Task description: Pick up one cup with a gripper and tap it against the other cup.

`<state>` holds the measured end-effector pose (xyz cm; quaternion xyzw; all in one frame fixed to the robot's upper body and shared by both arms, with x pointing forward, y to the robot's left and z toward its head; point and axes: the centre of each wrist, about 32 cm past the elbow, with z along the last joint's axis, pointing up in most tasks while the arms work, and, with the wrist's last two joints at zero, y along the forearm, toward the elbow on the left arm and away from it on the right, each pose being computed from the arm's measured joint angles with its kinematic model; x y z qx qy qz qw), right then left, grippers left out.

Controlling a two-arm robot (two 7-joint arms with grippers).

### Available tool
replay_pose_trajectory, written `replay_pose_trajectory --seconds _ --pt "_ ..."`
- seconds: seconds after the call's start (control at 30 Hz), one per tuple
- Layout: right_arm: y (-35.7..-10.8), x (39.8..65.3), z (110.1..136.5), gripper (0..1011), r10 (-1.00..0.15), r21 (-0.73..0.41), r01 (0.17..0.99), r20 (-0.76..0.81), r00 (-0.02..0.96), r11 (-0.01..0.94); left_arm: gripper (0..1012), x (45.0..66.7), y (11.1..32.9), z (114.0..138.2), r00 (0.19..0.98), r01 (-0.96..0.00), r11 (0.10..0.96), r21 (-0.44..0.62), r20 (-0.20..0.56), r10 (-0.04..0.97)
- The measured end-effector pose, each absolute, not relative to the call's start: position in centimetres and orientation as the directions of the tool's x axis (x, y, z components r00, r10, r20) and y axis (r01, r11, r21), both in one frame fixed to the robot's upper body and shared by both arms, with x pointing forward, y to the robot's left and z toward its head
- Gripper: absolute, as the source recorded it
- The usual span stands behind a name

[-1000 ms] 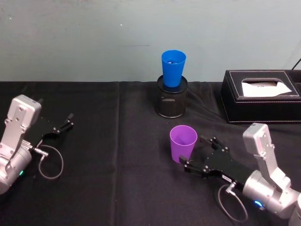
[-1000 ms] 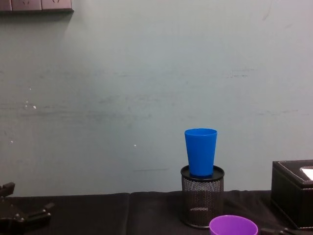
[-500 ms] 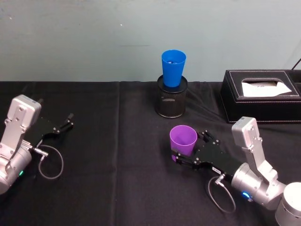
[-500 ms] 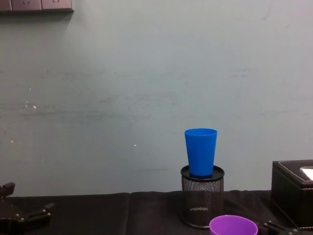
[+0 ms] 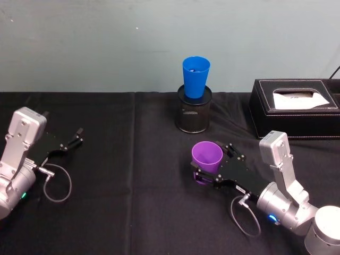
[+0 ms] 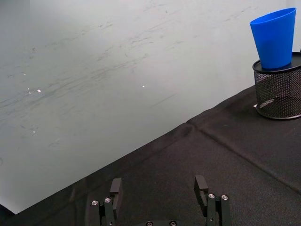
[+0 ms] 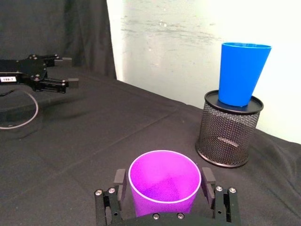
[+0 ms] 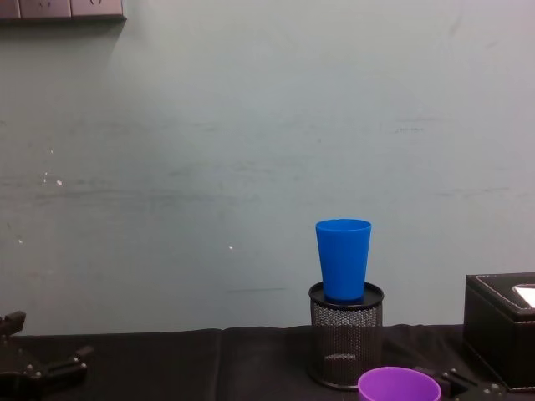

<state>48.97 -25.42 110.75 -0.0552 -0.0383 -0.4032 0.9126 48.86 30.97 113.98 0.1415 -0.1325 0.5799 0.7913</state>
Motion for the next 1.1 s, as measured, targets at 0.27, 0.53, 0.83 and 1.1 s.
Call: replay_pose_trajectory --seconds 0.27,0.53,0.83,1.1 --pt "-25.43 48.95 110.73 1002 -0.732 -0.070 0.741 0.114 0.671 0.668 1000 48.86 30.97 113.98 0.292 -0.955 0.287 0.070 0.374 0.880" --pt "-25.44 48.97 110.75 907 -0.732 -0.073 0.741 0.113 0.672 0.668 1000 48.86 30.97 113.98 0.292 -0.955 0.287 0.070 0.374 0.880" --pt "-25.44 48.96 110.76 771 -0.732 -0.073 0.740 0.111 0.672 0.668 1000 48.86 30.97 113.98 0.292 -0.955 0.287 0.070 0.374 0.880" --pt "-25.44 48.96 110.78 738 -0.732 -0.073 0.740 0.110 0.672 0.668 1000 48.86 30.97 113.98 0.292 -0.955 0.287 0.070 0.374 0.880"
